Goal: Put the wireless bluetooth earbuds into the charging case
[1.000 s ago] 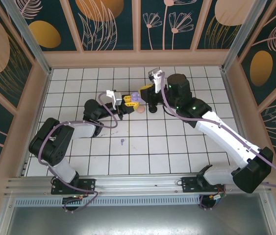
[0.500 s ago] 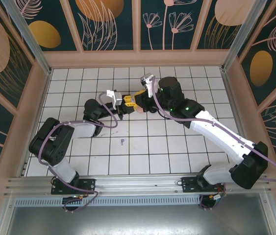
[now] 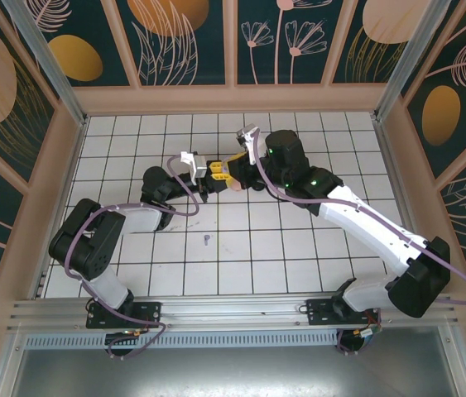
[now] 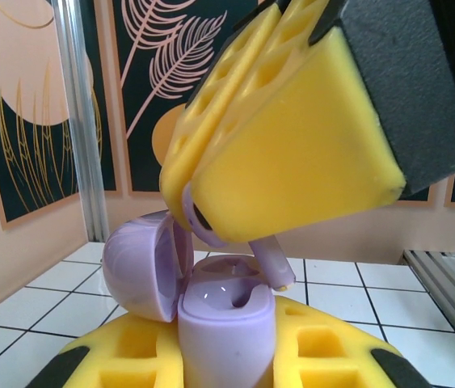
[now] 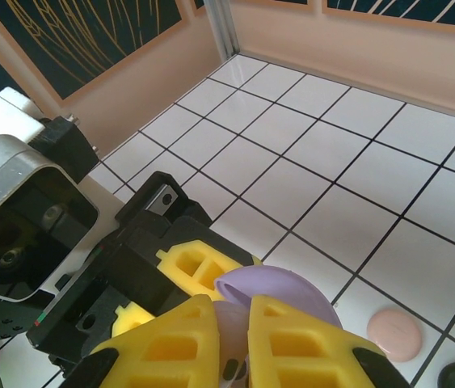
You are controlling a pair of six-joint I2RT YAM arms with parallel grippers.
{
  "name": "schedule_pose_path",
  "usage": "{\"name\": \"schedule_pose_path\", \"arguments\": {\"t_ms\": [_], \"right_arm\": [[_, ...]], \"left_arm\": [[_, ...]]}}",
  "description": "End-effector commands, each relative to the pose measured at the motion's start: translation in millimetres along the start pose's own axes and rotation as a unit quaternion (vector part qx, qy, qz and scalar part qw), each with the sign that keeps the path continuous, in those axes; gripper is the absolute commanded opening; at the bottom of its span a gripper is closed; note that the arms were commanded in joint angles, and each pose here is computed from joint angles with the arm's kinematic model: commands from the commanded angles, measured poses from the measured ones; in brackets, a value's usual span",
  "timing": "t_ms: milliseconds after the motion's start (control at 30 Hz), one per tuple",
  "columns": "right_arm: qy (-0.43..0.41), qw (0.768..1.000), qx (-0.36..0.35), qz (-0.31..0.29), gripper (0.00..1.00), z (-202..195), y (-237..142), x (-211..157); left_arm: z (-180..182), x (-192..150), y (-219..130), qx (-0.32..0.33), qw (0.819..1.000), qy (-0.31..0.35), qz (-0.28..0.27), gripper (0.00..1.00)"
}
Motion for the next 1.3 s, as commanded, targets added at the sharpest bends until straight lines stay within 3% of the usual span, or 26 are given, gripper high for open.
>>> {"name": "schedule_pose_path", "arguments": {"t_ms": [0, 600, 1267], "right_arm": [[-0.006, 0.999, 0.007, -0.031, 0.12, 7, -12, 18], [0.005, 0.999, -0.014, -0.038, 0.12, 2, -7, 14], [0.004, 1.0, -0.022, 0.018, 0.11, 6, 12, -16]], "left_arm": [[-2, 10, 5, -0.016, 1.0, 0.022, -0.011, 0.0], [-3, 16, 6, -0.02, 1.0, 0.019, -0.013, 0.0], [-3, 26, 7, -0.012, 0.999, 0.028, -0.021, 0.0]]}}
Point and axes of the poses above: each hand's point on the last joint's axis, 136 mm out from that joint toward the fingers, its own y axis out along the fingers, its own z axis along the line the jaws close on, x = y × z, the point moved 9 cm from there along -y, back along the fingers
